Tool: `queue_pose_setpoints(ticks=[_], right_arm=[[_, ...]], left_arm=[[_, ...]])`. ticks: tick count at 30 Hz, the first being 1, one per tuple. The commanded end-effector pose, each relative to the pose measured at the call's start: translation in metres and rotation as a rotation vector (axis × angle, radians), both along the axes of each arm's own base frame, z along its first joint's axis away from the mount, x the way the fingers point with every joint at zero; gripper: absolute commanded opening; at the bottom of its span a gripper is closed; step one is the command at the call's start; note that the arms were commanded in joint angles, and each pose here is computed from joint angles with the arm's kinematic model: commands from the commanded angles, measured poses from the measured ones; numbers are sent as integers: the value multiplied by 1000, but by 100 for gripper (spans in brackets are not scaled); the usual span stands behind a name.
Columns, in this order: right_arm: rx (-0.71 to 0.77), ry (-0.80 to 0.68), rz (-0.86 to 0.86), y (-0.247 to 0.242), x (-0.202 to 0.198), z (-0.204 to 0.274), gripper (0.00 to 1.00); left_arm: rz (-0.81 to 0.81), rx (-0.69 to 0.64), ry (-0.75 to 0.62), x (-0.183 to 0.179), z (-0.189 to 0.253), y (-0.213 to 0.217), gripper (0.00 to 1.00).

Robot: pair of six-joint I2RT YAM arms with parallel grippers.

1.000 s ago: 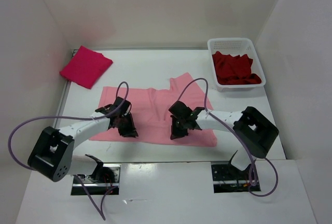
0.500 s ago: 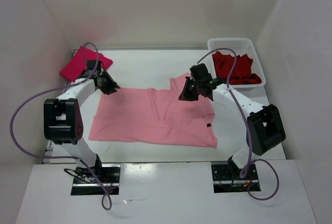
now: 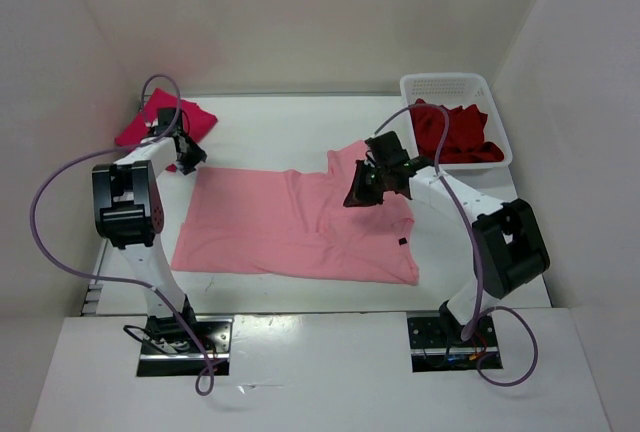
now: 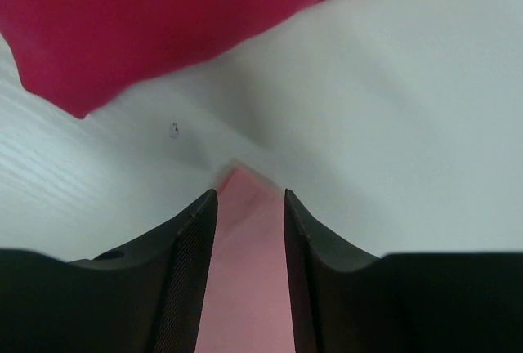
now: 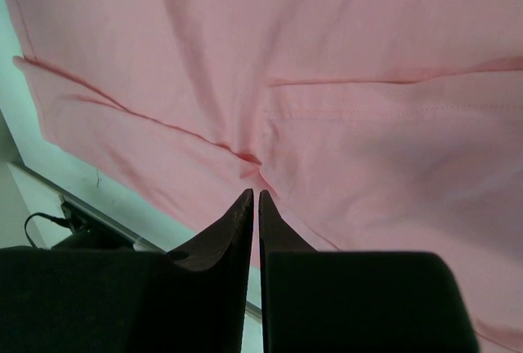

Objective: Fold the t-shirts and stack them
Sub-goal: Grap the side of the flattened tshirt furthest away from the robot with both arms

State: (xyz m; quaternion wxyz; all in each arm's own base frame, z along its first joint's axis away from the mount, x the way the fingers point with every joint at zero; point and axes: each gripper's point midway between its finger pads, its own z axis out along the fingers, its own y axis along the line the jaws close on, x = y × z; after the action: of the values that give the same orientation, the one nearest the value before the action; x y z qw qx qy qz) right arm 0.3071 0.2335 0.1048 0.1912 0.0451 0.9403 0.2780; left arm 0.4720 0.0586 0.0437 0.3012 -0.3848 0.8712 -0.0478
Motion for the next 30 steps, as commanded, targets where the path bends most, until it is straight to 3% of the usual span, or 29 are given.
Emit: queue_pose_setpoints(ticks=[1,9,15,20,24,30], right_arm=[[31,-26,29,5,4,0,10],[34,-50,23,7,11,7,11],[27,-119,-18,7,41,29,22],[12,-190,-149,-22,106,45,39],[-141,-241,-314,-62,163,28,47],[-306,-280,-378,-85,236,3,47]], left_arm=[[-32,79,8,13,-8,8,46],[-76,117,57,16,-24,-1,44],[-93,126,71,13,-25,0,19],[-79,161,101,3,-23,6,1],[-72,172,92,2,-13,8,0],[-71,174,26,0,22,6,0]])
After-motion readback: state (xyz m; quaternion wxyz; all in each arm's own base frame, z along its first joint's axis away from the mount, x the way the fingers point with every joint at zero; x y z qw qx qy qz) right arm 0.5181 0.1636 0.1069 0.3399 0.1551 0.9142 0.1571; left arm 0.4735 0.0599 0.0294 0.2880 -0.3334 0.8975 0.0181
